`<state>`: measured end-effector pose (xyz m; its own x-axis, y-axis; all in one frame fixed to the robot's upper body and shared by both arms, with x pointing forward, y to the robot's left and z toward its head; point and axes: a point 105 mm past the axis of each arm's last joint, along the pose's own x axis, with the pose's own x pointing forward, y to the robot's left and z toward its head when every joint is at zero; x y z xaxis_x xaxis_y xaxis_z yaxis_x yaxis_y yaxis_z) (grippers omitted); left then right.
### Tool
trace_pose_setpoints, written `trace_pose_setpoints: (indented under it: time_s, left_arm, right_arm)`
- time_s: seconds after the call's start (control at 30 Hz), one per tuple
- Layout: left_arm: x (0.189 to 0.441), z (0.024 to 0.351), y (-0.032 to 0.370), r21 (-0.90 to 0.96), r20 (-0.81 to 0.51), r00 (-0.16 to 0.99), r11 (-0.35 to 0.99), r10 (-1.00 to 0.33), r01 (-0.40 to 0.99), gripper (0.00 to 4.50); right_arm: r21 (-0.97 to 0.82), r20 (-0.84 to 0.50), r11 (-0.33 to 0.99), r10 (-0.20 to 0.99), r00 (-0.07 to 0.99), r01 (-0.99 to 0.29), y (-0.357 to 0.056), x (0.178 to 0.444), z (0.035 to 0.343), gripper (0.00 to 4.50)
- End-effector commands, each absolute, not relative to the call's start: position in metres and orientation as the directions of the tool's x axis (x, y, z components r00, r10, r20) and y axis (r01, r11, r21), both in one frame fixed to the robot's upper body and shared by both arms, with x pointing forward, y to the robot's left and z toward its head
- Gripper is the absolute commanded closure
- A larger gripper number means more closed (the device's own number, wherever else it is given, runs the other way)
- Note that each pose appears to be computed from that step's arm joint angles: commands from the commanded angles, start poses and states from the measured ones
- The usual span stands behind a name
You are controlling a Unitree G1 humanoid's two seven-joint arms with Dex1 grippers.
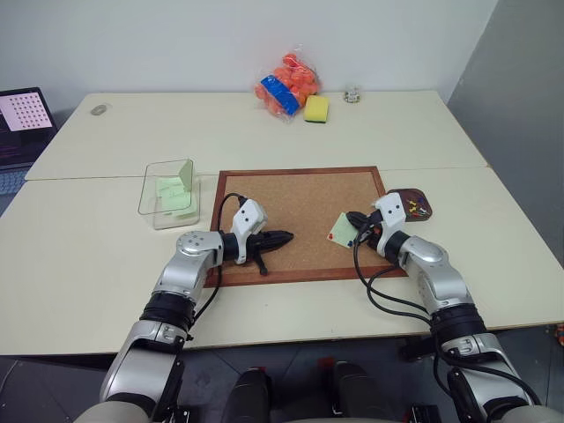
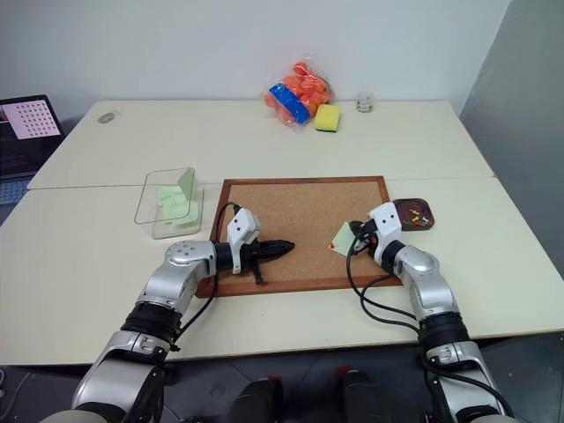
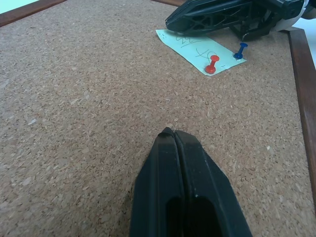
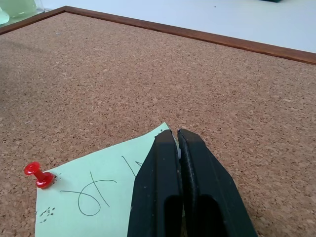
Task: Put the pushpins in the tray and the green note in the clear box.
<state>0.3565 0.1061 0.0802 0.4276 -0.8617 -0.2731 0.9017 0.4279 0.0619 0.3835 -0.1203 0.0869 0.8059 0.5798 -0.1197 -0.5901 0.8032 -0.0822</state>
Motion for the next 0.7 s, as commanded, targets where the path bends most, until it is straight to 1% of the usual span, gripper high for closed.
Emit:
trace_pose_setpoints:
  time_s: [0.03,0.17,0.37,0.47,0.57,0.63,0.7]
  left_arm:
    - [0.350,0.068,0.107,0.032,-0.306,0.409,0.420,-0.860,0.907,4.50]
    - [0.351,0.068,0.108,0.031,-0.303,0.414,0.426,-0.858,0.904,4.50]
    - [0.351,0.068,0.108,0.023,-0.300,0.415,0.429,-0.859,0.903,4.50]
    - [0.351,0.067,0.107,0.024,-0.299,0.414,0.427,-0.860,0.904,4.50]
    - [0.351,0.067,0.107,0.025,-0.297,0.415,0.428,-0.860,0.904,4.50]
    - [0.351,0.067,0.107,0.026,-0.296,0.416,0.428,-0.860,0.903,4.50]
    - [0.351,0.067,0.108,0.027,-0.297,0.416,0.428,-0.859,0.903,4.50]
  right_arm:
    - [-0.057,0.066,0.782,0.623,0.779,-0.621,-0.115,0.377,0.127,4.45]
    - [-0.043,0.123,0.782,0.621,0.774,-0.621,-0.114,0.372,0.140,4.45]
    - [-0.047,0.125,0.784,0.619,0.776,-0.618,-0.114,0.370,0.143,4.45]
    - [-0.042,0.128,0.814,0.580,0.804,-0.580,-0.121,0.375,0.145,4.45]
    - [-0.065,0.124,0.888,0.459,0.880,-0.455,-0.143,0.387,0.147,4.45]
    - [-0.069,0.124,0.937,0.348,0.929,-0.342,-0.162,0.394,0.148,4.45]
    - [-0.092,0.097,0.971,0.231,0.968,-0.222,-0.185,0.399,0.144,4.45]
